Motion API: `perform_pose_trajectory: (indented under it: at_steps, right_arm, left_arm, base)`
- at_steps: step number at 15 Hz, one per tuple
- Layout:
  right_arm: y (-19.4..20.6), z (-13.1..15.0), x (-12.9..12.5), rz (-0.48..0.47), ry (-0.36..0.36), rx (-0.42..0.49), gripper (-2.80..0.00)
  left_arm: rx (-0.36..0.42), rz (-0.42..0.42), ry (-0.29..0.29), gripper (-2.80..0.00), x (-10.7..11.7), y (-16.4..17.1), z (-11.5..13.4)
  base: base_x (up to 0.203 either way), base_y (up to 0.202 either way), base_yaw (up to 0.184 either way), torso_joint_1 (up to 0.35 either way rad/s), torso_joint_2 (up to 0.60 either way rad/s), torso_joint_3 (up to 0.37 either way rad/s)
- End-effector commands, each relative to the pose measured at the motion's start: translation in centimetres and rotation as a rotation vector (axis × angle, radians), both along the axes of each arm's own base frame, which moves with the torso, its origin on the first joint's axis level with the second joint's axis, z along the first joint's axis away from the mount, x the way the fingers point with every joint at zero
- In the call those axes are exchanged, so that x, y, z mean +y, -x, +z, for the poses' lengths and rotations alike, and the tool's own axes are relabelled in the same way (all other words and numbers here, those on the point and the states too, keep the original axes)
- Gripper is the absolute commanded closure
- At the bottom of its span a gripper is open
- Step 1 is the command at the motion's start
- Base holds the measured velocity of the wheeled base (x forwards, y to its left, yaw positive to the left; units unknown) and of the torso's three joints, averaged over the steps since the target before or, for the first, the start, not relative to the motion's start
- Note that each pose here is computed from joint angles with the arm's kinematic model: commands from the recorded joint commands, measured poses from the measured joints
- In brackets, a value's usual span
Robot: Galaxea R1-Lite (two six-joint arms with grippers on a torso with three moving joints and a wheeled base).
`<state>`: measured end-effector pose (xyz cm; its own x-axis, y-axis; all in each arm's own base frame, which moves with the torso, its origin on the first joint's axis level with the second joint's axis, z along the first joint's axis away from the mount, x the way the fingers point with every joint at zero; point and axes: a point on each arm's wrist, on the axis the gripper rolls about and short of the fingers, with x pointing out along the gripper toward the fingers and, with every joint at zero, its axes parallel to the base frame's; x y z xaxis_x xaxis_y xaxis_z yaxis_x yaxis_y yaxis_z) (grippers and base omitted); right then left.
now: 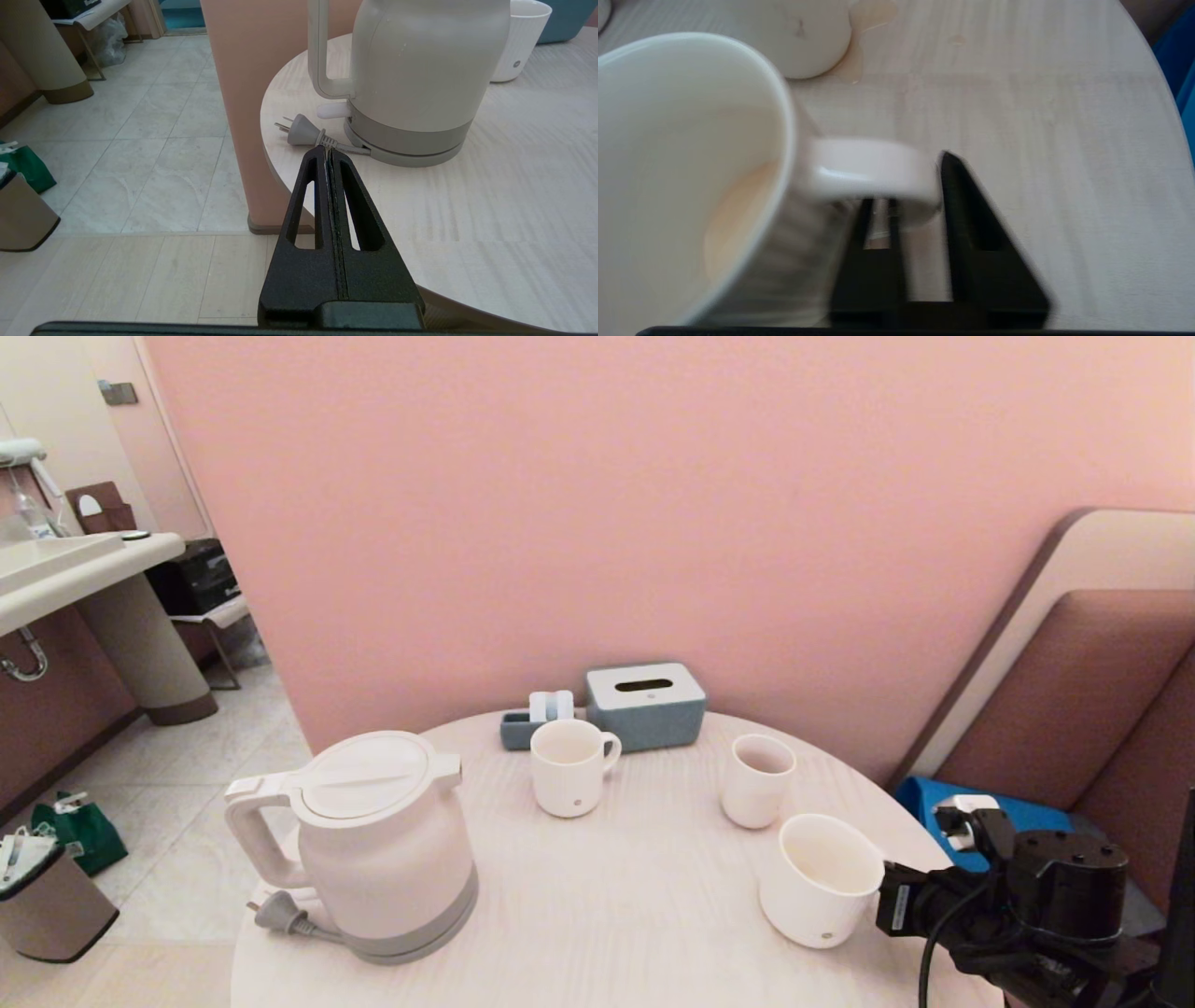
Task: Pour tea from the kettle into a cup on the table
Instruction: Put the cup down on the table
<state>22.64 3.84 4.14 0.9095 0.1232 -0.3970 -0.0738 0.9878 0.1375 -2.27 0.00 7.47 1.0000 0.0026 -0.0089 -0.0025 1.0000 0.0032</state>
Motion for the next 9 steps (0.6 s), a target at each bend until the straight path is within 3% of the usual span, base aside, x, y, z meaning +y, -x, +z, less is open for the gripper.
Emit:
perform_pose_trajectory:
  at_steps: [1, 9]
  right_arm:
    - [-0.2, 0.2, 0.1, 0.000, -0.006, -0.032, -2.80]
    - [1.2, 1.3, -0.3, -0.003, 0.000, -0.058, -2.80]
  left_arm:
    - [0.000, 0.001, 0.000, 0.00, 0.0, 0.0, 0.0]
    - [0.000, 0.001, 0.000, 0.00, 0.0, 0.0, 0.0]
  base:
    - [0.000, 0.000, 0.000, 0.000, 0.00, 0.000]
    - [0.000, 0.000, 0.000, 0.000, 0.00, 0.000]
